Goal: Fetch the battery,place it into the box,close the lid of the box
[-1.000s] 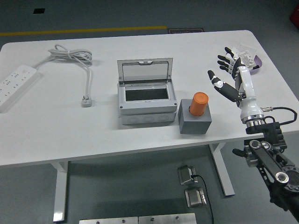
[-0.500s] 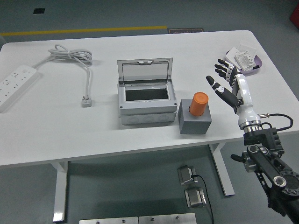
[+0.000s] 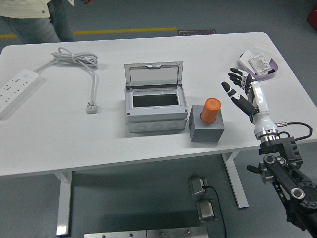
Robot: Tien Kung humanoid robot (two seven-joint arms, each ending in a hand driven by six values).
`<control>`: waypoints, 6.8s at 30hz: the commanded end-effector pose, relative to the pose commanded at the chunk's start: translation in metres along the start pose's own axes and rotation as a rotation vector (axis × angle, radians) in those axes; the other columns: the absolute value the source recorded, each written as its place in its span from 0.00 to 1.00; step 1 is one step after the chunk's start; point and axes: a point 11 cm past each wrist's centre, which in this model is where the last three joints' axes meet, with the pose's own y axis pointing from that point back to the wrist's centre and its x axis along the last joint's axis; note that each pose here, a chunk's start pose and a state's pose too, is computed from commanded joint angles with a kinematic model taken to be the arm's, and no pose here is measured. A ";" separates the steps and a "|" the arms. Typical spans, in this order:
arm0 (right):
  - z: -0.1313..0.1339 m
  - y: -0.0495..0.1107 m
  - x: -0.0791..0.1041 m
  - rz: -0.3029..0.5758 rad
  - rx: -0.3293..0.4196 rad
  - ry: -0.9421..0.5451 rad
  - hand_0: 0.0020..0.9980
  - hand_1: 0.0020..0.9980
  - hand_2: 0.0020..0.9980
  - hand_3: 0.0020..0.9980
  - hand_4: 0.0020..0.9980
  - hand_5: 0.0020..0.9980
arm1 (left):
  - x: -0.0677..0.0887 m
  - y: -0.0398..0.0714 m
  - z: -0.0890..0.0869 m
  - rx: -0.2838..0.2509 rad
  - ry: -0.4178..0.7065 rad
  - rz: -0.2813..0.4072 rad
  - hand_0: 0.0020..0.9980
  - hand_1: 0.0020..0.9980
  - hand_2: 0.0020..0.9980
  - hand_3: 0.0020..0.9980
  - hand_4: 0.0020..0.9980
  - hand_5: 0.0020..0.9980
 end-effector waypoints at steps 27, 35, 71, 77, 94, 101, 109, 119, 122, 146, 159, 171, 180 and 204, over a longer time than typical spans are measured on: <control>0.028 -0.008 -0.034 -0.085 -0.086 0.034 0.84 0.79 0.76 0.81 1.00 0.66 | -0.002 0.000 0.004 -0.003 -0.010 -0.004 0.63 0.67 0.70 0.73 0.69 0.50; 0.027 -0.013 -0.046 -0.145 -0.106 0.113 0.84 0.80 0.77 0.83 1.00 0.64 | -0.004 0.001 0.005 -0.006 -0.007 -0.009 0.63 0.67 0.70 0.73 0.69 0.50; 0.032 0.007 -0.064 0.013 -0.042 -0.034 0.84 0.80 0.79 0.88 0.89 0.33 | -0.011 -0.001 0.002 0.006 -0.020 -0.023 0.62 0.67 0.70 0.73 0.69 0.50; 0.031 0.011 -0.074 0.000 -0.036 -0.048 0.84 0.81 0.81 0.88 0.89 0.33 | -0.012 -0.001 0.003 0.004 -0.022 -0.026 0.62 0.67 0.70 0.73 0.69 0.50; 0.035 0.015 -0.081 -0.019 -0.050 -0.044 0.81 0.79 0.78 0.86 0.88 0.33 | -0.013 0.000 0.005 -0.003 -0.029 -0.026 0.61 0.67 0.70 0.73 0.69 0.49; 0.038 0.017 -0.084 -0.034 -0.061 -0.041 0.79 0.78 0.75 0.84 0.78 0.24 | -0.013 0.000 0.005 -0.004 -0.031 -0.026 0.61 0.67 0.70 0.73 0.69 0.48; 0.040 0.019 -0.086 -0.042 -0.069 -0.038 0.77 0.76 0.73 0.81 0.74 0.20 | -0.012 0.000 0.004 -0.003 -0.033 -0.026 0.61 0.67 0.70 0.73 0.70 0.46; 0.040 0.020 -0.086 -0.041 -0.073 -0.033 0.75 0.75 0.72 0.79 0.73 0.20 | -0.011 0.000 0.005 -0.006 -0.033 -0.025 0.61 0.67 0.70 0.73 0.69 0.45; 0.040 0.020 -0.086 -0.038 -0.075 -0.033 0.72 0.73 0.69 0.78 0.68 0.17 | -0.011 0.000 0.005 -0.007 -0.033 -0.025 0.61 0.67 0.70 0.73 0.69 0.45; 0.043 0.016 -0.069 0.036 -0.098 -0.048 0.56 0.49 0.47 0.50 0.00 0.00 | -0.013 -0.001 0.007 -0.037 -0.014 -0.031 0.61 0.67 0.70 0.73 0.70 0.42; 0.034 0.011 -0.072 0.037 -0.087 -0.045 0.55 0.46 0.45 0.44 0.02 0.00 | -0.012 -0.001 0.007 -0.039 -0.009 -0.028 0.61 0.67 0.70 0.73 0.71 0.42; 0.019 -0.003 -0.069 0.038 -0.046 -0.022 0.40 0.31 0.36 0.33 0.00 0.00 | -0.009 -0.001 0.005 -0.034 -0.006 -0.020 0.61 0.67 0.70 0.73 0.71 0.42; -0.017 -0.033 -0.057 0.044 0.034 0.149 0.37 0.25 0.36 0.33 0.00 0.00 | 0.002 0.000 0.000 -0.019 0.007 0.002 0.61 0.67 0.70 0.73 0.72 0.43; -0.077 -0.089 -0.130 -0.180 0.139 0.783 0.09 0.17 0.37 0.30 0.00 0.00 | 0.017 0.002 -0.002 0.003 0.022 0.028 0.60 0.67 0.70 0.73 0.72 0.45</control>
